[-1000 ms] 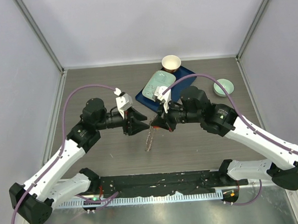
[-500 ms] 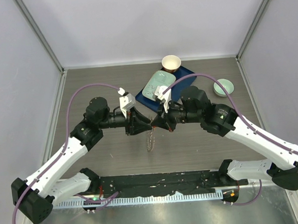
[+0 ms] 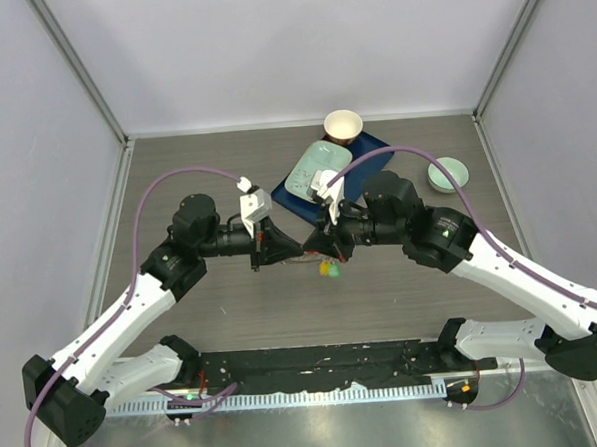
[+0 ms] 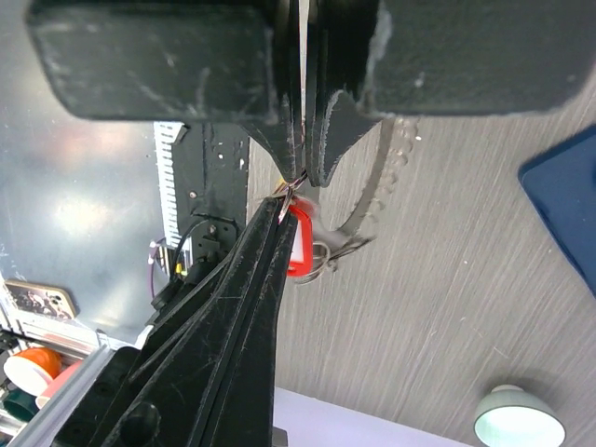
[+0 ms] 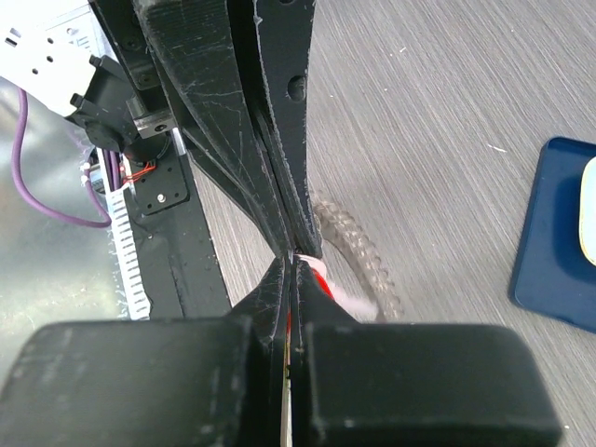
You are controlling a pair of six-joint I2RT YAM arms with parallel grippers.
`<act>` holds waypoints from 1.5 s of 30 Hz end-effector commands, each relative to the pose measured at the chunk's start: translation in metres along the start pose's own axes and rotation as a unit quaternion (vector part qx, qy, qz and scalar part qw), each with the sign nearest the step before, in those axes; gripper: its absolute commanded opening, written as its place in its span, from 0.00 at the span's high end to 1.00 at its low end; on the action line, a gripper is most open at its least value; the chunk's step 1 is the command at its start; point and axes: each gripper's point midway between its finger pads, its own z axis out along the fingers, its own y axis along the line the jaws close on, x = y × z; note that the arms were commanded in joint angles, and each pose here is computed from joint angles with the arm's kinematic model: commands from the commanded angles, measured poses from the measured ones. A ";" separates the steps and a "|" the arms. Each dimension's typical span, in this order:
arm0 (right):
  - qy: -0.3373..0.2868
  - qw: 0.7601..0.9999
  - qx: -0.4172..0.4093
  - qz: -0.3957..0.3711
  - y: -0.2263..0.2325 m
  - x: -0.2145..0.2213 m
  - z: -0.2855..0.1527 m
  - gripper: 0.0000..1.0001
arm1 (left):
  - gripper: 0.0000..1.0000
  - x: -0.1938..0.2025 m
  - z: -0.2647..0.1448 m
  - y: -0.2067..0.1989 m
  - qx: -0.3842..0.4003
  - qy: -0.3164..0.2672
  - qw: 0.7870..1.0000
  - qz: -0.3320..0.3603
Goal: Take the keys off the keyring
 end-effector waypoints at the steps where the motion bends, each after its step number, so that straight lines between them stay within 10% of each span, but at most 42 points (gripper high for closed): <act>1: -0.071 0.997 -0.016 -0.016 0.011 -0.040 -0.013 0.99 | 1.00 -0.021 -0.001 -0.012 0.024 -0.023 0.998 0.049; 27: 0.032 0.998 0.010 -0.059 -0.010 -0.006 0.003 0.99 | 1.00 -0.041 -0.001 -0.037 0.053 -0.045 0.986 0.149; 45: -0.059 0.986 0.152 -0.025 -0.050 -0.062 -0.015 0.55 | 1.00 -0.029 0.007 -0.040 0.068 -0.079 0.992 0.073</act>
